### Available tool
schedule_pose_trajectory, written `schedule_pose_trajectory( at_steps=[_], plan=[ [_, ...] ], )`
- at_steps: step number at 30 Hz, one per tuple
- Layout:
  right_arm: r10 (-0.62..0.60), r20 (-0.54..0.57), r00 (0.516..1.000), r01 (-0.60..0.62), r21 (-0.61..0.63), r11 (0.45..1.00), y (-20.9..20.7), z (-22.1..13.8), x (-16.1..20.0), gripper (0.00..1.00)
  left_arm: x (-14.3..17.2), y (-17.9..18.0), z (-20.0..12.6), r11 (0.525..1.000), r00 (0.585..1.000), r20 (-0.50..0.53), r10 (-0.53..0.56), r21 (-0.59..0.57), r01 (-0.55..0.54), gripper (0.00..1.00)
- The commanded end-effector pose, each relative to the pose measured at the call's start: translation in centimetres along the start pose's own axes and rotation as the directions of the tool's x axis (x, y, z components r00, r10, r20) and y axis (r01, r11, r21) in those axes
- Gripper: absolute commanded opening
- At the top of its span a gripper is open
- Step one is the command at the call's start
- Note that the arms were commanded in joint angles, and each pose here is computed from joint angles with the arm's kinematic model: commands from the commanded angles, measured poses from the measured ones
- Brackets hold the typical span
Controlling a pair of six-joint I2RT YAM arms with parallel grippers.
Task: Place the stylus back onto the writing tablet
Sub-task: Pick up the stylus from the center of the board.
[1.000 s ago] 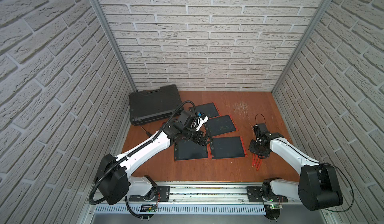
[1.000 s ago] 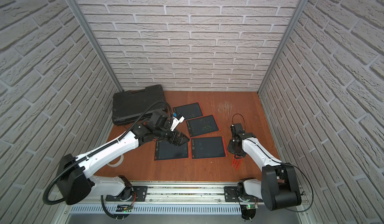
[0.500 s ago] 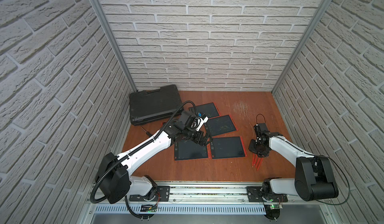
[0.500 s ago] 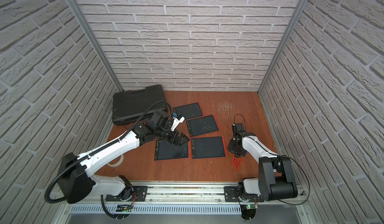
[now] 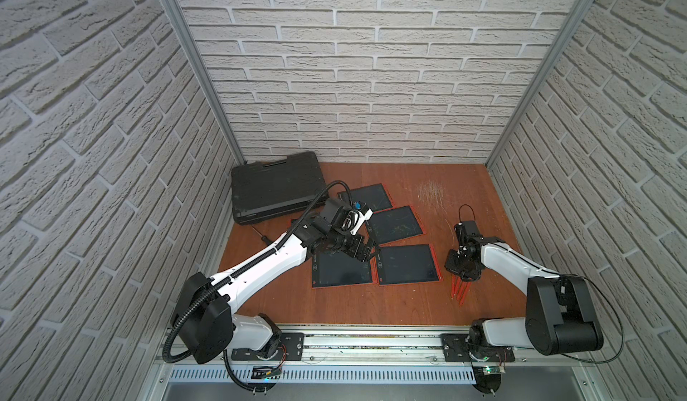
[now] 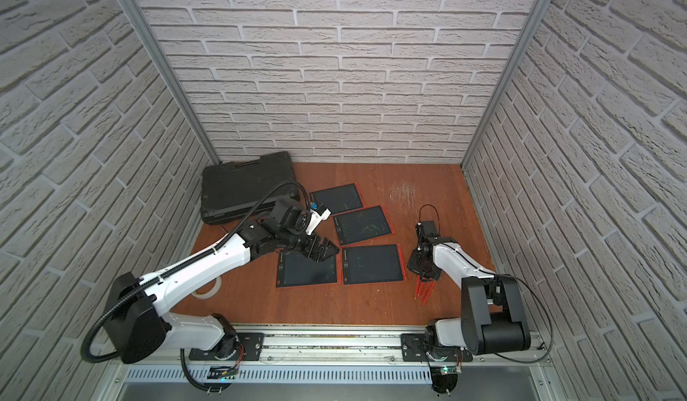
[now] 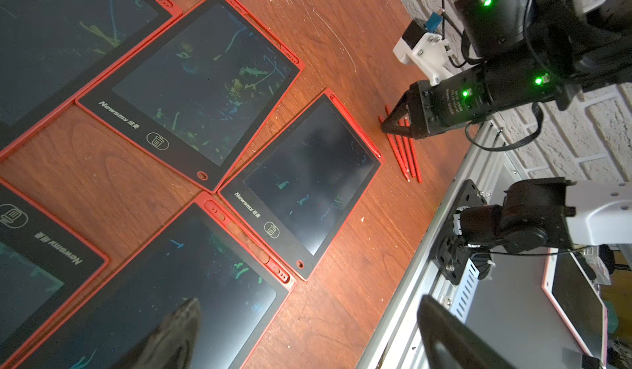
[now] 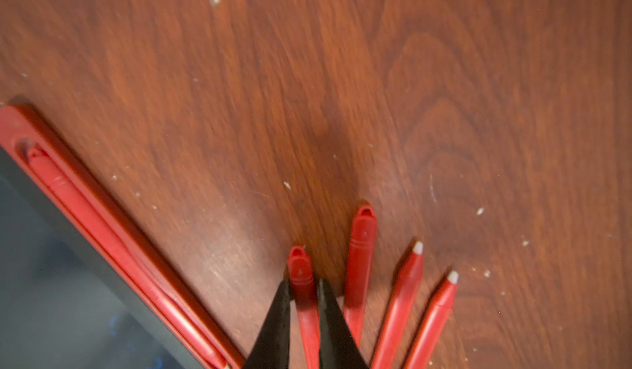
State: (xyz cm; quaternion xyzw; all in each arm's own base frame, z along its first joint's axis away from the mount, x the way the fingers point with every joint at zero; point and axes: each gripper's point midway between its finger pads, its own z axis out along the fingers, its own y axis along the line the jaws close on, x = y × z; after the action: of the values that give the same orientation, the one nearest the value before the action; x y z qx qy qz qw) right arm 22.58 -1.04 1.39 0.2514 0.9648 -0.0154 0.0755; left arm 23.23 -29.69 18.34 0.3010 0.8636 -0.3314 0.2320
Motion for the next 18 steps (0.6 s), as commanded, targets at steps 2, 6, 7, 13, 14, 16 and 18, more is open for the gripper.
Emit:
schedule_pose_trajectory(
  at_steps=[2, 6, 7, 13, 14, 16, 18],
  plan=[
    [0.003, -0.005, 1.000, -0.003, 0.003, 1.000, -0.15, 0.35, 0.03, 0.16, -0.49, -0.29, -0.17, 1.000, 1.000, 0.010, 0.016, 0.001, -0.016, 0.98],
    [0.003, 0.001, 1.000, -0.003, -0.001, 1.000, -0.15, 0.27, 0.02, 0.14, -0.53, -0.29, -0.21, 1.000, 1.000, 0.011, 0.017, 0.000, -0.017, 0.98],
    [0.004, 0.001, 1.000, -0.004, -0.003, 1.000, -0.13, 0.25, 0.05, 0.14, -0.50, -0.21, -0.20, 1.000, 1.000, 0.010, 0.015, -0.002, -0.015, 0.98],
    [0.002, 0.013, 1.000, -0.002, -0.017, 1.000, 0.02, 0.06, 0.02, 0.12, -0.49, -0.30, -0.23, 1.000, 1.000, 0.010, 0.016, 0.001, -0.016, 0.98],
    [0.001, 0.016, 1.000, 0.000, -0.021, 1.000, 0.05, 0.03, -0.01, 0.12, -0.50, -0.27, -0.23, 1.000, 1.000, 0.010, 0.016, 0.000, -0.016, 0.98],
    [0.001, 0.020, 1.000, 0.000, -0.026, 1.000, 0.09, -0.05, 0.01, 0.12, -0.51, -0.26, -0.25, 1.000, 1.000, 0.011, 0.017, -0.001, -0.017, 0.98],
    [-0.001, 0.030, 1.000, 0.002, -0.037, 0.999, 0.25, -0.20, -0.08, 0.12, -0.47, -0.29, -0.22, 1.000, 1.000, 0.009, 0.016, 0.000, -0.016, 0.98]
  ],
)
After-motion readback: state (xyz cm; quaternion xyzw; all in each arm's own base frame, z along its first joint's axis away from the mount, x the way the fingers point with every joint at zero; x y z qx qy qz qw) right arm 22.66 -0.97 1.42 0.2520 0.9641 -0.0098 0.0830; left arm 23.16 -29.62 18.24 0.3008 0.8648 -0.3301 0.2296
